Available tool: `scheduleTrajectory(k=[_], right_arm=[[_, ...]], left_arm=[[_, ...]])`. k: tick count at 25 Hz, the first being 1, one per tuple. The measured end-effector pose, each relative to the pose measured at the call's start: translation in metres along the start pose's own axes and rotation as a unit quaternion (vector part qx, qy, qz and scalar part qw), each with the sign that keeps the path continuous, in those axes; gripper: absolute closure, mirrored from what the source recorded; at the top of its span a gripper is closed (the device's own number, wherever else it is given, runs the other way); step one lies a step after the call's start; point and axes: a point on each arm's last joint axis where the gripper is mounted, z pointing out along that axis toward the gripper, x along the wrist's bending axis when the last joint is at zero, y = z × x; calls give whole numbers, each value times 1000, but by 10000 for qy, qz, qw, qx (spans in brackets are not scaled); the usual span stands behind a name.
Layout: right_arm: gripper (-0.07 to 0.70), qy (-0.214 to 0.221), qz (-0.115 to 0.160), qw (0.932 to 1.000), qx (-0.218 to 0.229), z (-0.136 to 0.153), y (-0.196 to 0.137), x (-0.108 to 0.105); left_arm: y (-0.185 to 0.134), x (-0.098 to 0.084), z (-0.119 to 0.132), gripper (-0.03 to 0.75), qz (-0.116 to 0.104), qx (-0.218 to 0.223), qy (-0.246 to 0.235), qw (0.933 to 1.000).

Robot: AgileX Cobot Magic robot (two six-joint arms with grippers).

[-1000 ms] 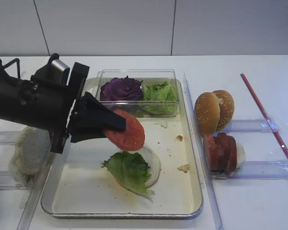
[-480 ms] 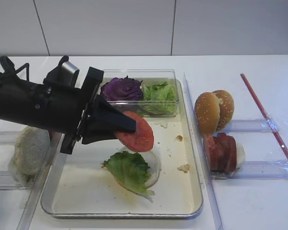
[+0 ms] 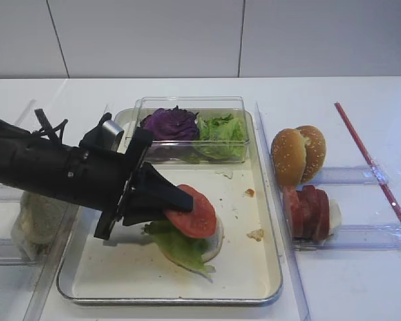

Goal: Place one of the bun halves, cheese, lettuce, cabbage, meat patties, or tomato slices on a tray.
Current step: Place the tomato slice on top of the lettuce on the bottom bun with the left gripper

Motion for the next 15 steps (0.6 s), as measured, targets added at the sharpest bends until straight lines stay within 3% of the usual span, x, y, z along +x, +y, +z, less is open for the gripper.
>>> scheduleTrajectory(k=[11,15], right_arm=[[143,0,0,10000,0,0,0,0],[143,0,0,10000,0,0,0,0]], left_arm=[[2,3,1,608,156,-78,32,9998],[3,8,3,608,83,-46,64,9999]])
